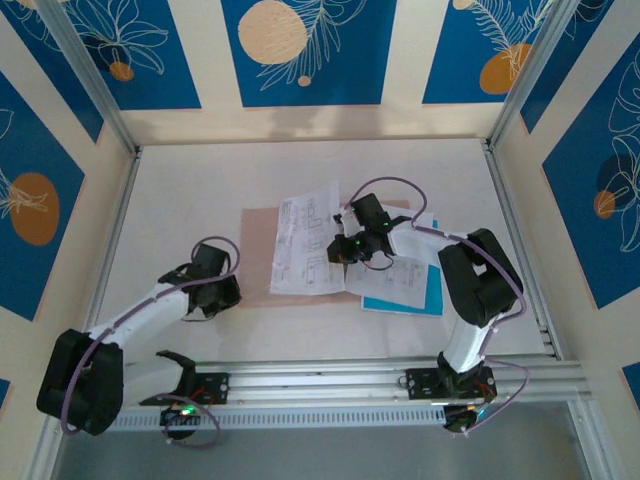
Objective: Put the files into the folder
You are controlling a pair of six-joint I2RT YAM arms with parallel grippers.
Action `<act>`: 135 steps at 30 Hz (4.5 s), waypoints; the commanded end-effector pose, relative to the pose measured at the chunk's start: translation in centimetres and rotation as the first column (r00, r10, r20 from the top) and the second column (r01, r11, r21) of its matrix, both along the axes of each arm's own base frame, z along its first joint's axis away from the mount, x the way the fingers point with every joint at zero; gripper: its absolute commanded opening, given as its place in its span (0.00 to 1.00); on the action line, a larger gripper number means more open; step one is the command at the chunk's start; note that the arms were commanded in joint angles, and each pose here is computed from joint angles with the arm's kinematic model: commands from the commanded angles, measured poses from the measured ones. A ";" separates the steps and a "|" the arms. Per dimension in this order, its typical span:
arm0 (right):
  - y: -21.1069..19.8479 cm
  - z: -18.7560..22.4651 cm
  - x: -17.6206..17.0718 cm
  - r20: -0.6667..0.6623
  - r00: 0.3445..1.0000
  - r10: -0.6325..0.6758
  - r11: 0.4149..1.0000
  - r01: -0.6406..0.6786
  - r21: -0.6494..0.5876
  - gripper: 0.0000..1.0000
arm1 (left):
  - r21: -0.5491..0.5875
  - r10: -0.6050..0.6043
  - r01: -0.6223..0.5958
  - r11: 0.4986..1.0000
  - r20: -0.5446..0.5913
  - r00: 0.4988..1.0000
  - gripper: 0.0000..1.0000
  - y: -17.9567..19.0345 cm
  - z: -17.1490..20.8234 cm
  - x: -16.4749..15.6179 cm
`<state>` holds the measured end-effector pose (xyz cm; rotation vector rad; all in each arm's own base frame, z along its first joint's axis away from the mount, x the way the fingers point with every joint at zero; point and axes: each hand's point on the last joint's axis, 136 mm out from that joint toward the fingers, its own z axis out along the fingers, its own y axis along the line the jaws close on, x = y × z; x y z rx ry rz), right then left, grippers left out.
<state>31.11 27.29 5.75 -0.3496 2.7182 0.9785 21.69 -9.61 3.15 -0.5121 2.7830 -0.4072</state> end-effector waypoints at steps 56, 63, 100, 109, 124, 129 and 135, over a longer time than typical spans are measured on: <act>7.4 -3.0 -1.5 -0.100 0.991 0.084 0.990 -0.071 0.126 0.00 | -0.067 -0.027 0.021 0.998 -0.100 0.995 0.00 -0.6 -3.0 -1.4; 7.7 -3.1 -1.8 -0.108 0.989 0.099 0.988 -0.084 0.133 0.00 | -0.070 -0.028 0.021 0.997 -0.101 0.995 0.00 -0.7 -3.1 -1.3; 8.7 -4.3 -4.8 -0.188 0.978 0.086 0.996 -0.081 0.037 0.00 | -0.058 -0.031 0.026 0.998 -0.089 0.996 0.00 -0.6 -2.7 -1.0; 8.9 -4.5 -5.5 -0.248 0.968 0.047 0.998 -0.053 -0.017 0.00 | -0.005 -0.032 0.032 0.999 -0.084 0.996 0.00 0.2 -2.5 -0.8; 7.3 -2.9 -6.1 -0.256 0.967 -0.021 0.997 0.001 -0.075 0.40 | 0.001 -0.033 0.033 0.999 -0.062 0.998 0.00 0.3 -1.6 -0.5; 6.2 -1.5 -6.3 -0.237 0.969 -0.067 0.993 0.042 -0.106 0.54 | 0.007 -0.036 0.037 0.999 -0.051 0.998 0.00 0.4 -0.8 -0.4; 3.3 0.5 -6.3 -0.188 0.967 -0.174 0.971 0.137 -0.195 0.60 | -0.001 -0.041 0.041 0.999 -0.005 0.999 0.00 0.2 1.9 -0.2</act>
